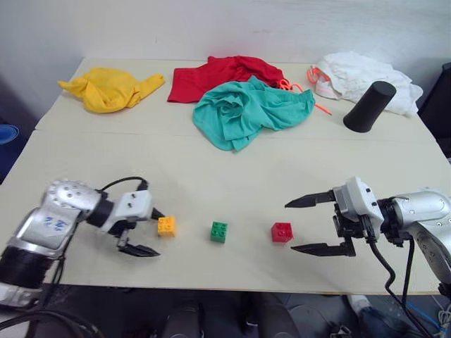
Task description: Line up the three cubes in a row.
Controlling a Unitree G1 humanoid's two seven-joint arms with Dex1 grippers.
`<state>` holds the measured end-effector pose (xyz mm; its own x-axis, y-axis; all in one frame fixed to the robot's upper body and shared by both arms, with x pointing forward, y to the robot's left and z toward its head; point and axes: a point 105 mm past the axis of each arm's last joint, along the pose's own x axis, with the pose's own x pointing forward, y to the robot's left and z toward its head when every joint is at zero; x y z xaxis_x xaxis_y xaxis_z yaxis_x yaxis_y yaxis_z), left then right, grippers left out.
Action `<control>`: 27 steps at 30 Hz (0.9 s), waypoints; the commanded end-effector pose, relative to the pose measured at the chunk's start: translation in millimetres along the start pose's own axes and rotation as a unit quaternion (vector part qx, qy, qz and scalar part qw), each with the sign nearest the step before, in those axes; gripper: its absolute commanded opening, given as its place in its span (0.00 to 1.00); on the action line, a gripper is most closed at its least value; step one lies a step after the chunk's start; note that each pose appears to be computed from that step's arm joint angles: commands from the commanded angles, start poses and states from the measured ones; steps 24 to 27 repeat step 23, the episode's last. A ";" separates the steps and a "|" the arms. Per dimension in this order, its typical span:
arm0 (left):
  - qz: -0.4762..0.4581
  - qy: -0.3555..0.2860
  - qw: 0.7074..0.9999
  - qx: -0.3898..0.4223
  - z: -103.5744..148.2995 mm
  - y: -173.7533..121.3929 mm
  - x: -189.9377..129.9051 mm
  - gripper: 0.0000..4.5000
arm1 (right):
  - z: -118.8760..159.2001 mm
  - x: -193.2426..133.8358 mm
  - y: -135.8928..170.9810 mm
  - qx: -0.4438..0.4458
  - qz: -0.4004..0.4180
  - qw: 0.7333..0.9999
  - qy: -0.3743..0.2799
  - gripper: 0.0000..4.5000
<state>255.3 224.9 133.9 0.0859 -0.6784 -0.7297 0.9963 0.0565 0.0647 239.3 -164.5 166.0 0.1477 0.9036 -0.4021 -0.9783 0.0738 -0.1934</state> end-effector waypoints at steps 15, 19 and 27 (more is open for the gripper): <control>0.084 -0.002 0.996 0.003 5.8 -15.6 -65.2 0.99 | -23.0 -59.5 -12.4 0.013 -0.041 0.998 0.047 1.00; 0.088 -0.003 0.996 -0.018 0.0 -19.4 -71.2 0.99 | -26.7 -66.1 -12.8 0.016 -0.055 0.997 0.057 1.00; 0.089 -0.016 0.996 -0.010 5.4 -19.9 -76.9 0.99 | -27.9 -68.0 -10.2 0.018 -0.056 0.997 0.057 1.00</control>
